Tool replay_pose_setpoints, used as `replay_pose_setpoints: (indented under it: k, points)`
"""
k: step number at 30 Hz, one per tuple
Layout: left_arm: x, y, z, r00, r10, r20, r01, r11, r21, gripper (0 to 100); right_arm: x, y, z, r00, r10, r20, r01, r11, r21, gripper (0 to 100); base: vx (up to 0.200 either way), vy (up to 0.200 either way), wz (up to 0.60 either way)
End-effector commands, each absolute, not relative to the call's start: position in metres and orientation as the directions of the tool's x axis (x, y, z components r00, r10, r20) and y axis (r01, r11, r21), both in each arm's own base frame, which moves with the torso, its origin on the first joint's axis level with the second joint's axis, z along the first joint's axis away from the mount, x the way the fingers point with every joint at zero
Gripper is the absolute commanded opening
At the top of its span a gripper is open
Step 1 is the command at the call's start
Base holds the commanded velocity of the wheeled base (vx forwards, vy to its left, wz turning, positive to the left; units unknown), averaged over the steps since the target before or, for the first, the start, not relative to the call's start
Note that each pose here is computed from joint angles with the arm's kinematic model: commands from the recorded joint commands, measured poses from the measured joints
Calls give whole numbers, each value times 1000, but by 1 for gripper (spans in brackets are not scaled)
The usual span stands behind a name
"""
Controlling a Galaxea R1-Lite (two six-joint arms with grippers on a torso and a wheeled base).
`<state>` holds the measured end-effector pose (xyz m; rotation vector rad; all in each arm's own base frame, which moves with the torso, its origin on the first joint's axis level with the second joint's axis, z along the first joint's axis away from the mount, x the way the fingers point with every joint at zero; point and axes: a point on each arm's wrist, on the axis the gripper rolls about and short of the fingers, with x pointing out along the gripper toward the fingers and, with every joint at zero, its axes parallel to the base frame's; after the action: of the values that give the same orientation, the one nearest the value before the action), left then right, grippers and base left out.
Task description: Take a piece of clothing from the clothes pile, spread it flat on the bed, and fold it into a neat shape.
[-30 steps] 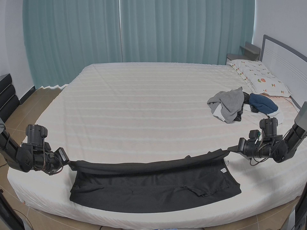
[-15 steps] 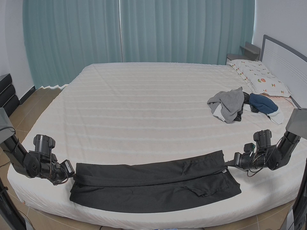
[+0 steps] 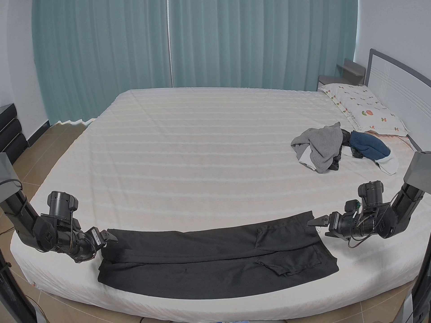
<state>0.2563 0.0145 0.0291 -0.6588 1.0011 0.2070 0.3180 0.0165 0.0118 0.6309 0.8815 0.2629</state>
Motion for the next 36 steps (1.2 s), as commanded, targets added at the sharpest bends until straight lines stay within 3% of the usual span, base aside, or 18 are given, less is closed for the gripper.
replay_pose_setpoints:
  k: [1, 10, 14, 20, 27, 36]
  points:
    - [238, 12, 35, 542, -150, -827, -436, 791, -429, 100, 307, 17, 30, 642, 466, -608, 73, 753, 654, 100, 0, 0, 0]
    - [226, 1, 59, 600, -213, -771, -420, 736, -531, 100, 293, 17, 36, 705, 468, -533, 142, 642, 753, 100, 0, 0, 0]
    - [218, -21, 55, 554, -270, -787, -398, 745, -536, 100, 291, 19, 32, 720, 472, -508, 150, 609, 779, 100, 0, 0, 0]
    - [221, -52, 44, 491, -323, -809, -419, 726, -545, 100, 285, 19, 29, 722, 473, -505, 151, 604, 782, 100, 0, 0, 0]
    - [234, -59, 22, 447, -318, -836, -441, 735, -515, 100, 285, 28, 29, 708, 493, -506, 134, 610, 781, 100, 0, 0, 0]
    - [256, -58, 10, 526, -265, -808, -466, 705, -534, 100, 281, 37, 22, 675, 515, -528, 137, 616, 776, 100, 0, 0, 0]
